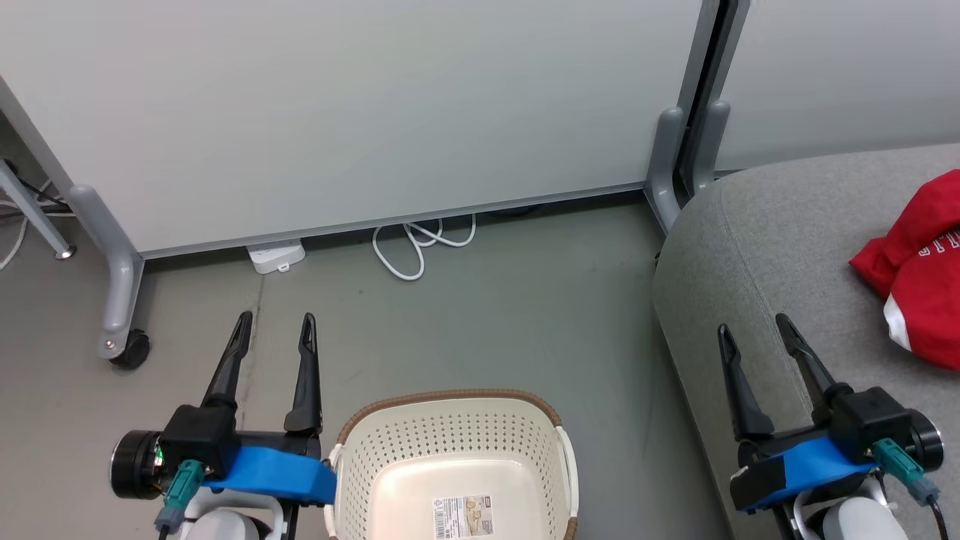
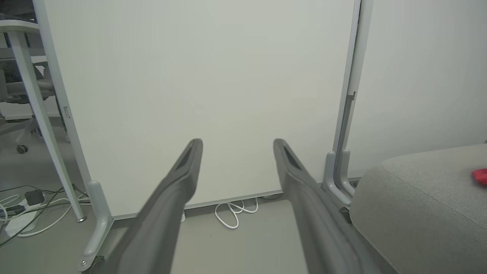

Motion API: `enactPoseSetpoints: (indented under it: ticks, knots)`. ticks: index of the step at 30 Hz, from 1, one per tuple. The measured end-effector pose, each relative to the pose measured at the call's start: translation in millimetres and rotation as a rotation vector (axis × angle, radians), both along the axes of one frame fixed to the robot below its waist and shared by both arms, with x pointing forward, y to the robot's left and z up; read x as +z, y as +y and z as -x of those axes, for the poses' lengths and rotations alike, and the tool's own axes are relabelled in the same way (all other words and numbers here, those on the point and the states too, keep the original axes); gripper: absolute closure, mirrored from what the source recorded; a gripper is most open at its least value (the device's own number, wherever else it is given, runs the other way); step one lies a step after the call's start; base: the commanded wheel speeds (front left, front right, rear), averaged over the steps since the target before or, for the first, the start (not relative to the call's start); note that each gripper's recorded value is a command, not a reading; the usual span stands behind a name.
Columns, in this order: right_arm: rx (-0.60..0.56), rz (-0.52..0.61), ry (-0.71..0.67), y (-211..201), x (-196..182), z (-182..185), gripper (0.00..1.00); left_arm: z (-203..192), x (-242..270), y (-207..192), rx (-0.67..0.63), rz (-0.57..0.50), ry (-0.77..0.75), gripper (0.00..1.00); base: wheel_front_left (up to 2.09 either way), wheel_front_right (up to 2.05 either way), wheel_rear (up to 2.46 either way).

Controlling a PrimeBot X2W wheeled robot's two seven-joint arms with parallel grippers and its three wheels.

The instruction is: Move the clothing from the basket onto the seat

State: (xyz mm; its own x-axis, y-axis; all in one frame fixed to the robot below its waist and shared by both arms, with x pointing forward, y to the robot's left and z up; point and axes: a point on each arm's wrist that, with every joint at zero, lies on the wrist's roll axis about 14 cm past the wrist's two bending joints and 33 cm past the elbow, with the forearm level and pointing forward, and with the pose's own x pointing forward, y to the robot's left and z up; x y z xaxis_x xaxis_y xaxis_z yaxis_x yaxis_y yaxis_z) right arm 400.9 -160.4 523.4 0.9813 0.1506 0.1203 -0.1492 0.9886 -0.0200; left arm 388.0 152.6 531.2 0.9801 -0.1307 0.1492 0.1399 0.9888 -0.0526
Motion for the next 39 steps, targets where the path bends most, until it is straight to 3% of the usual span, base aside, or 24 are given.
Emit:
enactPoseSetpoints:
  ticks: [19,34,35,39]
  knots:
    - [0.003,-0.052,0.062,8,-20,28,0.0,31,-16,18,0.054,0.017,0.041,0.0,0.0,0.0,0.0]
    - [0.02,-0.054,0.068,15,-22,27,0.0,35,-20,22,0.065,0.022,0.052,0.0,0.0,0.0,0.0]
    - [0.02,-0.054,0.075,15,-24,27,1.0,35,-22,22,0.065,0.022,0.06,1.0,0.0,0.0,0.0]
    - [0.015,-0.053,0.133,14,-42,34,1.0,44,-44,22,0.068,0.022,0.132,1.0,0.0,0.0,0.0]
